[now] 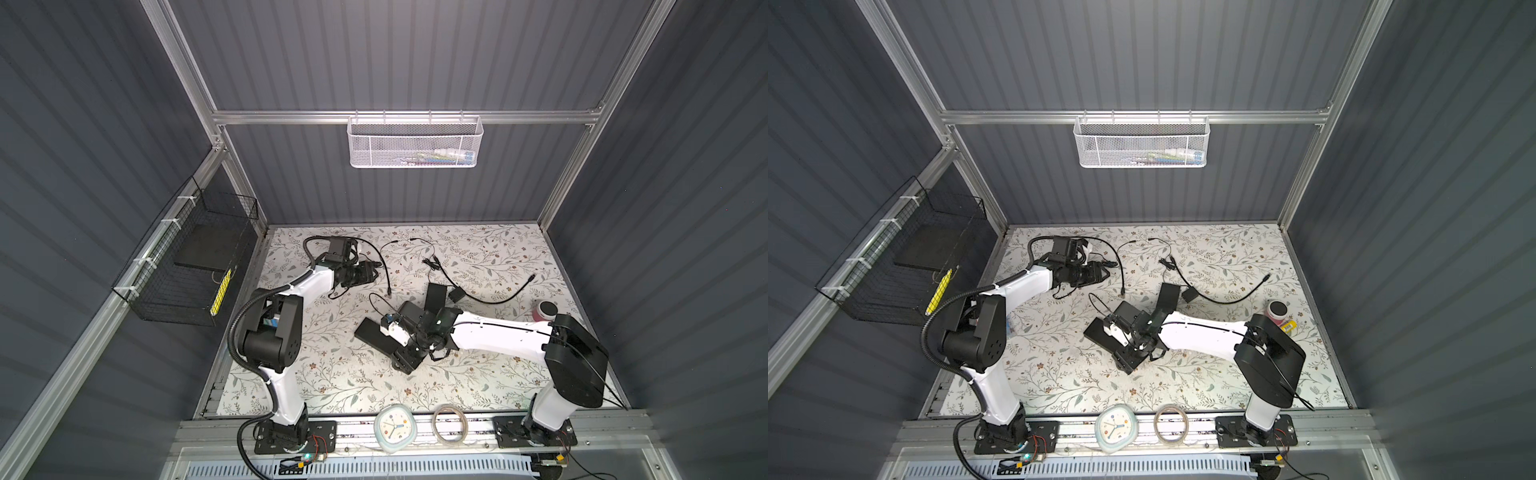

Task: Insert the plug into the switch port
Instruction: 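Carry the switch nearer the robot and set it down, opening the right gripper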

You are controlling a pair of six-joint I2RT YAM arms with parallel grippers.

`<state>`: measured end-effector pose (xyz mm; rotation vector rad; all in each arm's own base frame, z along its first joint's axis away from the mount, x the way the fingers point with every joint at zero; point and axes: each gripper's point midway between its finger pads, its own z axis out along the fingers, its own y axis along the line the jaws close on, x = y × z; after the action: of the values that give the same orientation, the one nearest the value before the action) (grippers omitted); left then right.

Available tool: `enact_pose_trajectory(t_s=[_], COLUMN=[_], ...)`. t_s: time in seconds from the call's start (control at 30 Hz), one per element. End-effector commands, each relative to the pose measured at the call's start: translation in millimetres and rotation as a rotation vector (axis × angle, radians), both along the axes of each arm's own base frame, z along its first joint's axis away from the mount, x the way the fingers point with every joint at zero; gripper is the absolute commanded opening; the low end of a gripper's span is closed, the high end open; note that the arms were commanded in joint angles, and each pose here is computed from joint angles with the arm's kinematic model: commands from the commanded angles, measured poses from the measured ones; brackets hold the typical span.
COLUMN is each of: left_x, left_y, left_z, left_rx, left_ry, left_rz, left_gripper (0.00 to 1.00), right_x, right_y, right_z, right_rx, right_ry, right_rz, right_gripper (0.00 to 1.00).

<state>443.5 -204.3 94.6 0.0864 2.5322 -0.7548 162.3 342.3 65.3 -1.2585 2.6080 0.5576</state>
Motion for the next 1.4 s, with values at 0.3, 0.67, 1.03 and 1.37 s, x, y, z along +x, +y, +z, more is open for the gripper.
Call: enact_pose_trajectory(t_s=[0.3,0.67,1.03,1.37], left_x=[-36,-39,-71,-113], left_y=[-11,-23,-21,-6], left_z=[-39,-52,-65,-71], left_rx=[-0.049,-0.111,-0.143,-0.135], left_ry=[0.134,0.163,0.226,0.279], left_rz=[-0.119,-0.164,-0.157,-0.114], left_gripper=[0.32,0.28,0.24,0.22], right_x=[-17,33,81,103], right_y=[40,21,8,-2], right_z=[-24,-46,-53,-61], right_rx=[0.059,0.034,0.034,-0.026], right_ry=[0.157,0.134,0.059,0.004], right_rz=[0.097,-0.115,-0.210,-0.199], right_gripper=[0.32,0.33,0.34,0.38])
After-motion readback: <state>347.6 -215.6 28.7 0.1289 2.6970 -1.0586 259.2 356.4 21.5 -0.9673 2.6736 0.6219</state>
